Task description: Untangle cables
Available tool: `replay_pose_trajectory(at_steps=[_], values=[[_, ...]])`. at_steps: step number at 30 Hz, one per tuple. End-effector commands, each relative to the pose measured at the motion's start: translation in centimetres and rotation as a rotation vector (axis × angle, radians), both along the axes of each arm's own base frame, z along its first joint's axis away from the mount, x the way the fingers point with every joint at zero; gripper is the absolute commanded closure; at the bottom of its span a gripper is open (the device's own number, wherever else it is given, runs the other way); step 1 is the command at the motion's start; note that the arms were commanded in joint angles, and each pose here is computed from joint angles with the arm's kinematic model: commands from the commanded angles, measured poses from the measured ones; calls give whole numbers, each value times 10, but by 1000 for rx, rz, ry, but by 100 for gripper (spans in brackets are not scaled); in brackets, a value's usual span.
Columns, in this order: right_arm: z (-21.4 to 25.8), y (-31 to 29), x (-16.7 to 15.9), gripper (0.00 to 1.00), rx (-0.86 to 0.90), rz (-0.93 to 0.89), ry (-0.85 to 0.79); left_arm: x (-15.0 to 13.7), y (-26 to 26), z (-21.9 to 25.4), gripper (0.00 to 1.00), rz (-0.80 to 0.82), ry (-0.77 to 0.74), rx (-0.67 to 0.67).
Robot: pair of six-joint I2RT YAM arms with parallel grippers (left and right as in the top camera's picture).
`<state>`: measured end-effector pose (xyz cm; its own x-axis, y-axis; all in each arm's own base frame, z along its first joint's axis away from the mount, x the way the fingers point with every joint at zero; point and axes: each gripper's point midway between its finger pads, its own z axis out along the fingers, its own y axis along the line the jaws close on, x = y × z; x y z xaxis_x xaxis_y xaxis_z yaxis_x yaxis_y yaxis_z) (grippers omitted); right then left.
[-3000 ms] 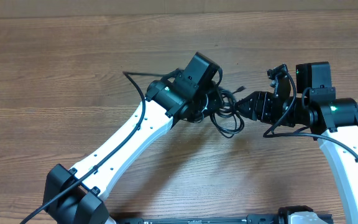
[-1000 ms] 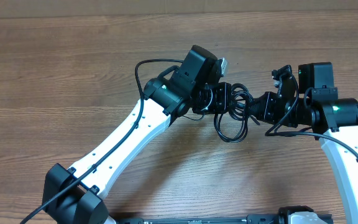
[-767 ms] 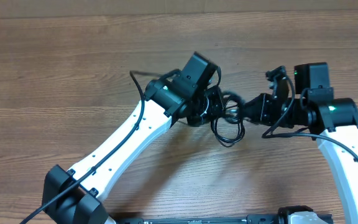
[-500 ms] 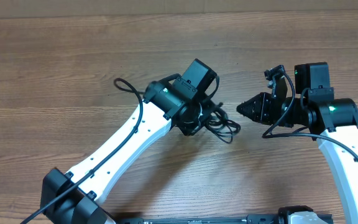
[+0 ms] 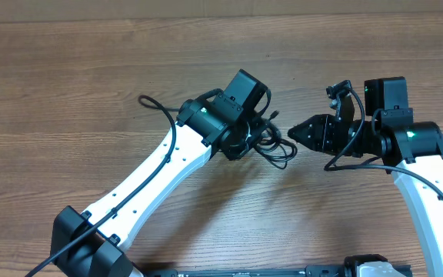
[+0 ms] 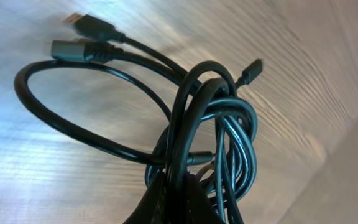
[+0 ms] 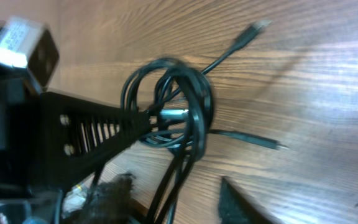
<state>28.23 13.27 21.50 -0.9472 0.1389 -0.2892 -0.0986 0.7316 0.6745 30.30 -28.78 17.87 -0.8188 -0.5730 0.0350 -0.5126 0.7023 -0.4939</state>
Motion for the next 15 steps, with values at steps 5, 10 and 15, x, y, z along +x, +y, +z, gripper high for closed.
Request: replay_pose_trajectory(at_steps=[5, 10, 15], values=[[9, -5, 3, 39, -25, -14, -38, 2, -31, 21, 96, -432, -242, -50], [8, -6, 3, 45, -29, -15, -38, 3, -39, 27, 96, -507, -300, -72], [5, -4, 1, 48, -65, 15, -56, 2, -46, 33, 96, -540, -320, -111]])
